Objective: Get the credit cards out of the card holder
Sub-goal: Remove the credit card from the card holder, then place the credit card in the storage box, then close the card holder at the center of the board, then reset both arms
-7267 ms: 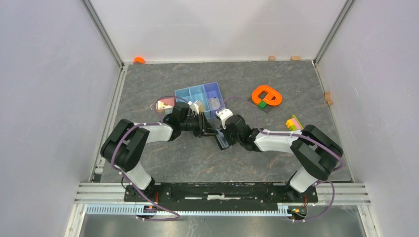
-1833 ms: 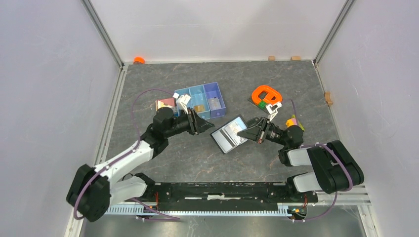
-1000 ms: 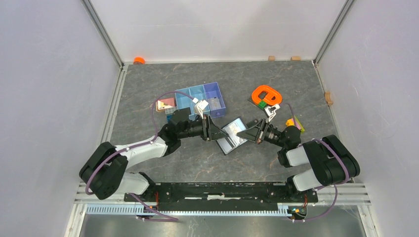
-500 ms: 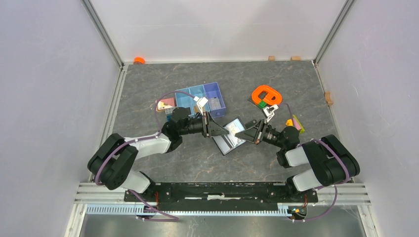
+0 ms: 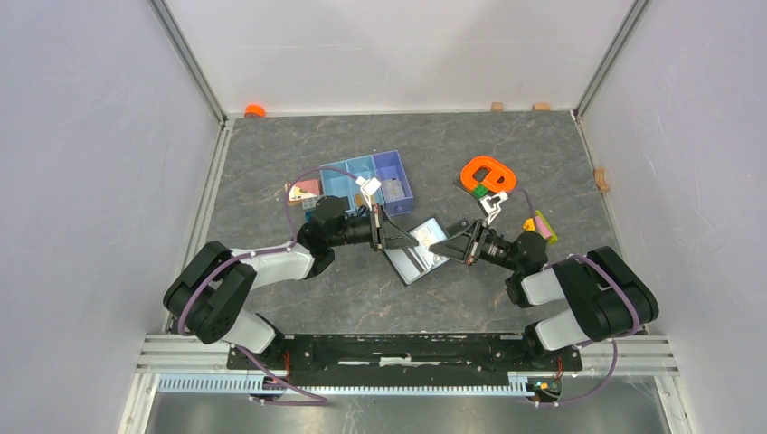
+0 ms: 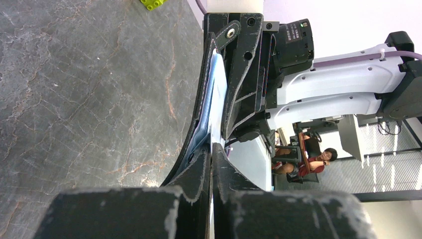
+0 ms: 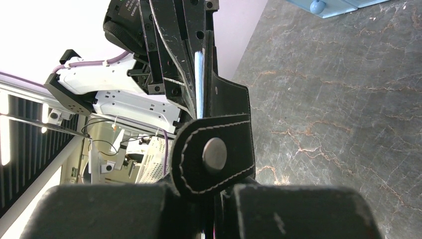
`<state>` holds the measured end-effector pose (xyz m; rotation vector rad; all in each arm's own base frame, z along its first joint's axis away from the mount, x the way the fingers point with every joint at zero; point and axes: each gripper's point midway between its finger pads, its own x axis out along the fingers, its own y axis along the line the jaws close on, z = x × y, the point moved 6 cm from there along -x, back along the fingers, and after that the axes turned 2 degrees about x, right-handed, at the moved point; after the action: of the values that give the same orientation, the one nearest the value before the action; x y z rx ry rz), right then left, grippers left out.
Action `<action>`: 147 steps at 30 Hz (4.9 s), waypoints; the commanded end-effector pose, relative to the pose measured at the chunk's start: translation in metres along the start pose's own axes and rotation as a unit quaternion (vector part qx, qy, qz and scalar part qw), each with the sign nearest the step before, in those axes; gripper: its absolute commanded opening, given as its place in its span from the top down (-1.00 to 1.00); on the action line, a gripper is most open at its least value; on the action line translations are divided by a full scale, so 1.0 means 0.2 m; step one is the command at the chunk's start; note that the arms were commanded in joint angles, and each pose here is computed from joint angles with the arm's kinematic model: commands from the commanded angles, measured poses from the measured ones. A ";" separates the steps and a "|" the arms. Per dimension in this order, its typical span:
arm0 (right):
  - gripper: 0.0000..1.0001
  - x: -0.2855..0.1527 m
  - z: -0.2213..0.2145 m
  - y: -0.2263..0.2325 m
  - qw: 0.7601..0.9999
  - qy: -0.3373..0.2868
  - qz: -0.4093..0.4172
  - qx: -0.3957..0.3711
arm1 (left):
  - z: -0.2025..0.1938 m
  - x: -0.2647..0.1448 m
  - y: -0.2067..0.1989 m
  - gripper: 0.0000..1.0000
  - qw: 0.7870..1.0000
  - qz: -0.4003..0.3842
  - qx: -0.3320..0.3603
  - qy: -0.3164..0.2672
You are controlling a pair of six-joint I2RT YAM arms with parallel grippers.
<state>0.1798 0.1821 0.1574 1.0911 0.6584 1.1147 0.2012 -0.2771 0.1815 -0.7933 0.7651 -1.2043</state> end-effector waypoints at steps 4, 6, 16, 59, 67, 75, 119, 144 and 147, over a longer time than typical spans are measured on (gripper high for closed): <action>0.77 -0.02 0.07 0.18 0.984 -0.032 0.098 -0.148 | 0.04 0.02 0.00 0.96 1.000 -0.012 -0.002 0.005; 0.72 -0.03 0.08 0.17 0.984 -0.038 0.095 -0.147 | 0.03 0.03 0.01 0.96 1.000 -0.009 -0.007 0.011; 0.73 -0.13 0.15 0.14 0.983 -0.099 0.078 -0.134 | 0.02 0.03 0.05 0.95 0.999 0.016 -0.012 0.028; 0.73 -0.21 0.19 -0.31 0.979 -0.157 -0.111 -0.061 | 0.78 -0.05 0.50 0.96 0.930 0.361 -0.065 0.004; 0.72 -0.22 0.19 -0.34 0.977 -0.159 -0.127 -0.064 | 0.88 -0.05 0.62 0.96 0.926 0.368 -0.084 0.004; 0.64 -0.21 0.19 -0.44 0.970 -0.142 -0.183 -0.072 | 0.92 -0.06 0.59 0.28 0.928 0.366 -0.073 0.000; -0.49 0.29 -0.14 -0.39 0.737 0.130 -0.423 -0.510 | 0.00 -0.15 0.40 0.63 0.911 0.402 0.057 0.066; -0.77 0.12 0.26 0.13 0.783 -0.070 -0.390 -0.481 | 0.25 -0.62 0.13 -0.99 0.844 0.489 0.147 -0.166; -0.86 -0.01 0.33 0.13 0.757 -0.122 -0.419 -0.486 | 0.30 -0.75 0.12 -1.00 0.790 0.552 0.147 -0.221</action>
<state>0.2214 0.1953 0.2076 -0.0215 0.2551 0.5276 0.2294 -0.1557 0.2000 -0.2823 0.5725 -0.2867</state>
